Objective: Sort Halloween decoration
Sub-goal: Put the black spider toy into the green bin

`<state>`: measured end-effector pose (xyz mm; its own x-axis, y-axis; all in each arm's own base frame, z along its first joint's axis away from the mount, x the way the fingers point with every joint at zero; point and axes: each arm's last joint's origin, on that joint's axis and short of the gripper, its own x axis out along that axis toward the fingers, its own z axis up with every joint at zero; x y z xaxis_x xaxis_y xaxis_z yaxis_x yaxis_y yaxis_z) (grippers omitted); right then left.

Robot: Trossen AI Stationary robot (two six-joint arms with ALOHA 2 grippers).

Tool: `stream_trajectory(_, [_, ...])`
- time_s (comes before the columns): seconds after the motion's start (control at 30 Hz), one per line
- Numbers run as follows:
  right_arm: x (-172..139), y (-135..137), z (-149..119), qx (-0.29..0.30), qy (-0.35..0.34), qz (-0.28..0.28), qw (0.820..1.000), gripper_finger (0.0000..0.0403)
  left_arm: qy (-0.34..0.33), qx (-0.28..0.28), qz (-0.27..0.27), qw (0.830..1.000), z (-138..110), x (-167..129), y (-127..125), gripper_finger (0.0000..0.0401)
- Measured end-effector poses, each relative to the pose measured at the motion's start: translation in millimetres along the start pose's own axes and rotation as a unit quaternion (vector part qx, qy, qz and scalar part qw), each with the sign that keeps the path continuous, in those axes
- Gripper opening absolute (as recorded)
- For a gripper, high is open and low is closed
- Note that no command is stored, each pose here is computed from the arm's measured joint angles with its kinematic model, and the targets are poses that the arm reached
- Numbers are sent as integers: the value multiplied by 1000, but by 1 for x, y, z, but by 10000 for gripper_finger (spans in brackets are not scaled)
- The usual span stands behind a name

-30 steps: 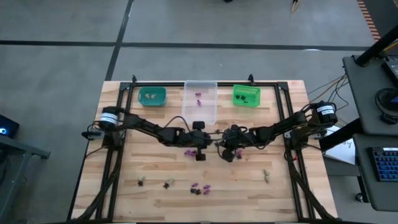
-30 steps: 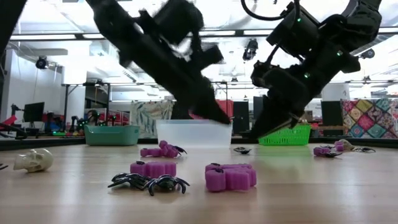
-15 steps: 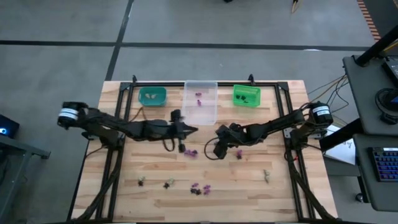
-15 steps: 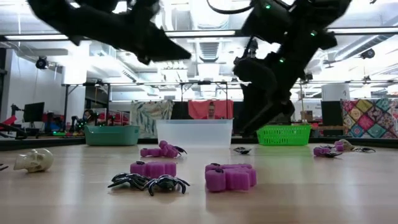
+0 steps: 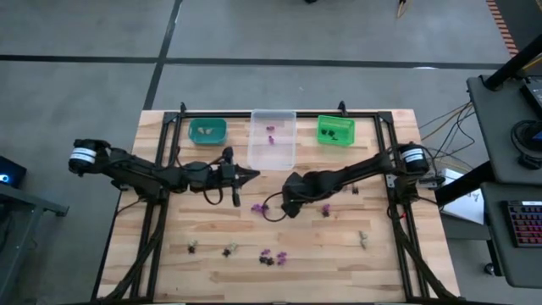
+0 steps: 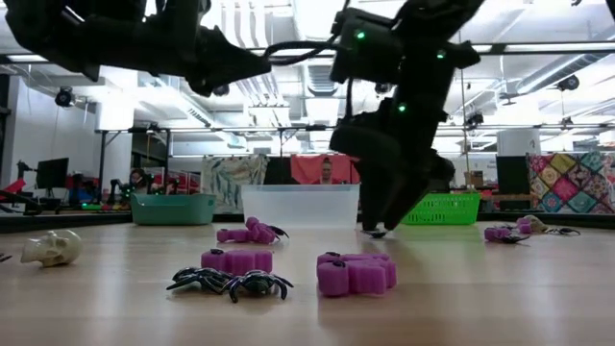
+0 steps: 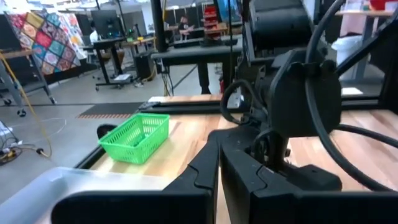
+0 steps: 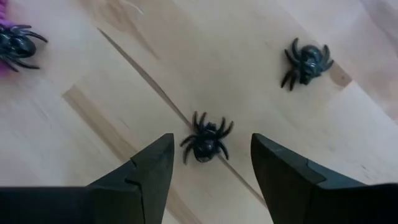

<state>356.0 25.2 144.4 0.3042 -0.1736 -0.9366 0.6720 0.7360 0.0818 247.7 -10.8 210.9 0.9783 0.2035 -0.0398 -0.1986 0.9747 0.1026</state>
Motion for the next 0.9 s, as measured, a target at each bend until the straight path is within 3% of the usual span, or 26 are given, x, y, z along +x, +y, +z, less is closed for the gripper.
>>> stream_trajectory(0.3, [10,7,3,-19,28,-16,999,195,3,0,-2,1000,-2,2,-1,0])
stream_trajectory(0.9, [5,5,5,-60,24,-14,998,82,5,-45,-2,999,-2,2,-1,0])
